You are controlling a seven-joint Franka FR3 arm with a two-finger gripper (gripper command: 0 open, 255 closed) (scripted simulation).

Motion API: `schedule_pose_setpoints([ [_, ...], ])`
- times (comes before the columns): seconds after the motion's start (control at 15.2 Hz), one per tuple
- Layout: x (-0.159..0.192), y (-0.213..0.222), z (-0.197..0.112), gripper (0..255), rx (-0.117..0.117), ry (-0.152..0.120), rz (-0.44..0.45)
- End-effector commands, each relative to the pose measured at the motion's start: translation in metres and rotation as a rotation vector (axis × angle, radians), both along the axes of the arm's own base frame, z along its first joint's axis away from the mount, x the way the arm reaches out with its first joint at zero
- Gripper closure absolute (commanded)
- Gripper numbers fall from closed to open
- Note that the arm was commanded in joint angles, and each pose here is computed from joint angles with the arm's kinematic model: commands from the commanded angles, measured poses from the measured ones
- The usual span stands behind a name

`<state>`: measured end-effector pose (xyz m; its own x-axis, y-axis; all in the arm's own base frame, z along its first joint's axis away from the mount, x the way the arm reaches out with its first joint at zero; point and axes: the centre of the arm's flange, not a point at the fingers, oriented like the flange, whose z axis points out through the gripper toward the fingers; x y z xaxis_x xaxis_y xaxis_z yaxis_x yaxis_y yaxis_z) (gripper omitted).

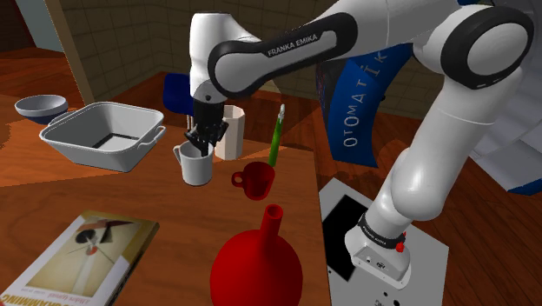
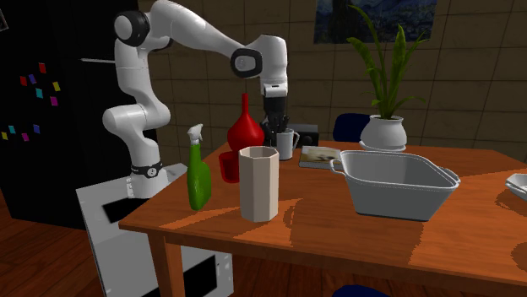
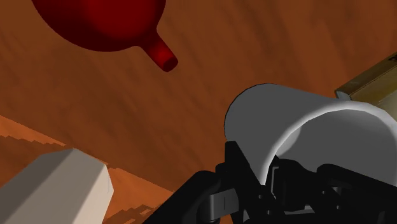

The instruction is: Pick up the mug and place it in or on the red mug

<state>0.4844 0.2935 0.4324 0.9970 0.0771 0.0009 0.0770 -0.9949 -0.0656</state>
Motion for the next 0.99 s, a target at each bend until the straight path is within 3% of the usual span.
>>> schedule_pose_setpoints([
  [0.0,0.0,0.0,0.011,255,0.0,0.0,0.0],
  [0.92,0.0,0.0,0.085,255,0.0,0.0,0.0],
])
